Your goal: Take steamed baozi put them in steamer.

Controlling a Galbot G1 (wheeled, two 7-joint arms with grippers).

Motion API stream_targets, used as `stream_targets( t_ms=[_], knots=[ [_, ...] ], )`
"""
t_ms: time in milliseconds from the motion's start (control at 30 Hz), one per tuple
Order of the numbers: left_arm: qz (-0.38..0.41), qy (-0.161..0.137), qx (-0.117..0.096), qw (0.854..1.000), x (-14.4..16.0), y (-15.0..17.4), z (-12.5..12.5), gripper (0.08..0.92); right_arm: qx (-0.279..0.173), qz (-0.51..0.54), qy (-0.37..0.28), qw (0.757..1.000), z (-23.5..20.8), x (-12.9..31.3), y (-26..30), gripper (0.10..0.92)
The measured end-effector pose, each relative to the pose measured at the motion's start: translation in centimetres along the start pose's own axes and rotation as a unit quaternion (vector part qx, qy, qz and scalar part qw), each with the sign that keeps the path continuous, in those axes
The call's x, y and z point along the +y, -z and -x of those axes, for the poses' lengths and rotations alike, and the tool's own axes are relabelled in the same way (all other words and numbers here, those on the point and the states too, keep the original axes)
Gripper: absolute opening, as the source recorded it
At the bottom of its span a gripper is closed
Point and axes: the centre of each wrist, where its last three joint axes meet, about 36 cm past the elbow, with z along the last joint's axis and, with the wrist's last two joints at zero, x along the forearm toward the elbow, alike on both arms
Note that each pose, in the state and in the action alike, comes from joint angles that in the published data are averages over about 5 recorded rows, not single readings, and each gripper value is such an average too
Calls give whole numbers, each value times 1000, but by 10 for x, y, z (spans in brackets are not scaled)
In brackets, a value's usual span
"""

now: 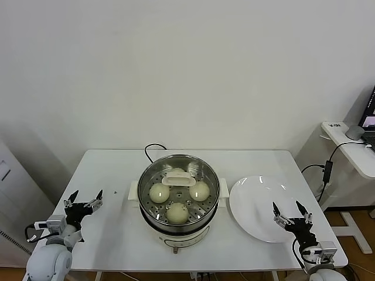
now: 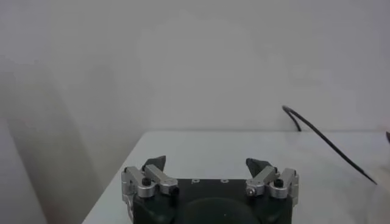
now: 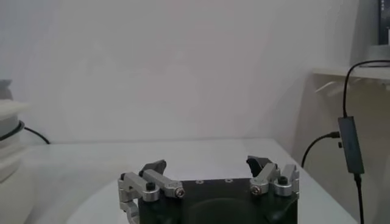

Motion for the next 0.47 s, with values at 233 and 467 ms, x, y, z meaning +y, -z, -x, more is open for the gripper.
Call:
stream_targets(
  t_ms=[233, 467],
  knots=[
    [-3, -4, -2, 1000, -2, 2, -2, 823, 6, -2, 6, 1000, -2, 1, -1, 823],
    [-7, -5, -2, 1000, -5, 3, -2, 823, 6, -1, 6, 1000, -2, 3, -1, 823]
  ],
)
